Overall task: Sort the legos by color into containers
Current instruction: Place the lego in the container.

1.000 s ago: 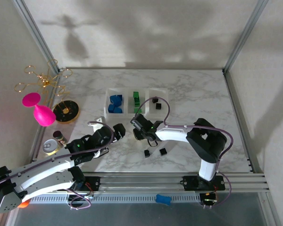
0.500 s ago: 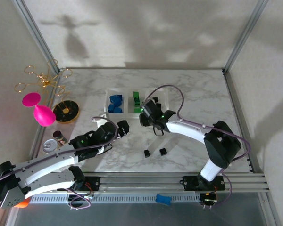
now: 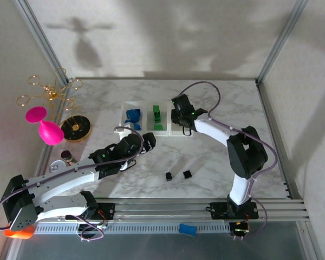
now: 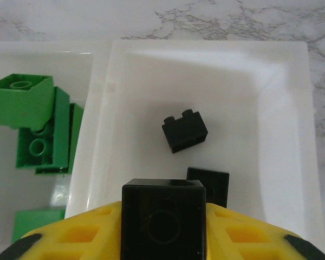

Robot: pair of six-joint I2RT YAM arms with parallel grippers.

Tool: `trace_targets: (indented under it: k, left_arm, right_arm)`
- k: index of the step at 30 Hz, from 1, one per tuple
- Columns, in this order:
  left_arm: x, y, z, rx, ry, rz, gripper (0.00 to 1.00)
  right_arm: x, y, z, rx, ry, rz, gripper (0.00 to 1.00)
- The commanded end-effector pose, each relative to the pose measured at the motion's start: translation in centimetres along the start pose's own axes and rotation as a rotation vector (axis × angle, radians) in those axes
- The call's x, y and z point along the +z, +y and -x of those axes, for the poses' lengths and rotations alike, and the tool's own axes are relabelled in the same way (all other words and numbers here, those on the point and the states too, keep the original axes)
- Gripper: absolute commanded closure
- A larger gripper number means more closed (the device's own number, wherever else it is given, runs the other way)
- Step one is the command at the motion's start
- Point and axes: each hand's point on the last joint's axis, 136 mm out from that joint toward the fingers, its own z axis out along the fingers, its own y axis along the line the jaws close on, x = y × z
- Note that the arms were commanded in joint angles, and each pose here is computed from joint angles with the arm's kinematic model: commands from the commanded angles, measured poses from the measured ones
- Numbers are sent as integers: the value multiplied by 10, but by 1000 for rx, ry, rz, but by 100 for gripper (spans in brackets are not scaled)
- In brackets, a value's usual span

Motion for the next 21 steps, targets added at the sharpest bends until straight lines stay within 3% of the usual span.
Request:
trace_targets:
  k: [1,12,21]
  left_arm:
    - [2,-10,14,-2,-32,-17,0]
    - [9,-7,14,-13,-20,-13,0]
    - [8,-10,14,-18,-13,-29,0]
  right_arm:
    - [14,-5,14,-2,-22,-34,63]
    - [51,-14,15,-16,-9,-96,57]
    - [23,-4,33,-5,-54,-28,52]
